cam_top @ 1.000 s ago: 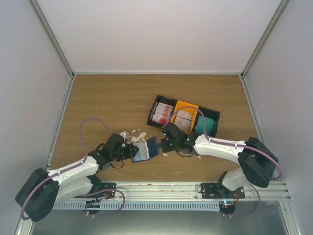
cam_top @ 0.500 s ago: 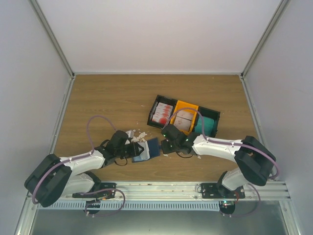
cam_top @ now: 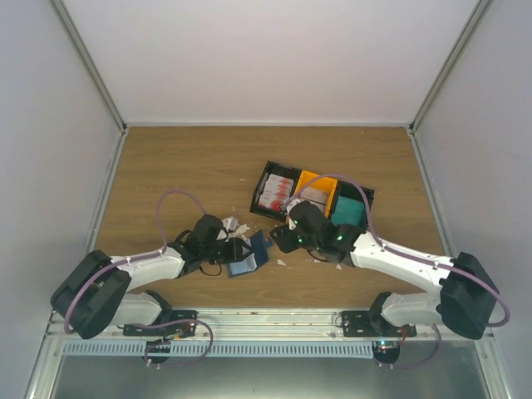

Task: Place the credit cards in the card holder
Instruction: Open the card holder at the center of the board.

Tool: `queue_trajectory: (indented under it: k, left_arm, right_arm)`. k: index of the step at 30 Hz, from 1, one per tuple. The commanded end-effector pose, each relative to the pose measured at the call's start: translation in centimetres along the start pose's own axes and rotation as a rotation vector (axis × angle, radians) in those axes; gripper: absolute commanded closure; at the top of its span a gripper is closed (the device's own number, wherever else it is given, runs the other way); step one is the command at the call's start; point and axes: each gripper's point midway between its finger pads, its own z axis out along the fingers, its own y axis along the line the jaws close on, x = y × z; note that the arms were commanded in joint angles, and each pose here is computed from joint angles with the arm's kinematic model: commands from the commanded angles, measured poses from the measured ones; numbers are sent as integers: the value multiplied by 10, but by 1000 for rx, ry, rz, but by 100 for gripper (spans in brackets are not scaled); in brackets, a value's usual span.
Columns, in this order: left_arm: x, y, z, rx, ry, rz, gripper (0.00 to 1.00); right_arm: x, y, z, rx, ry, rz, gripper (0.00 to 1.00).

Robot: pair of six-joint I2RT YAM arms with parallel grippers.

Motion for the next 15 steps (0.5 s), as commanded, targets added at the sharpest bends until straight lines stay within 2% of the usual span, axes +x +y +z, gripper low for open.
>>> queue_trajectory:
  k: [1,6,9,11,15]
  left_arm:
    - [-13,-24,3,95,-10,60,65]
    - [-14,-37,7,152,15,86,65]
    - [-15,-43,10,182,35,97,67]
    - [-14,-47,13,204,54,109,67]
    - [-13,-42,23,172,98,120,67]
  right_arm:
    - [-12,31,-11,-170,-37,-69,55]
    - [3,63,-20,-385,-8,-133,58]
    - [20,71,-17,-463,48,-124,72]
    - [29,75,-16,-510,65,-111,77]
    - [41,75,-7,-532,91,-84,77]
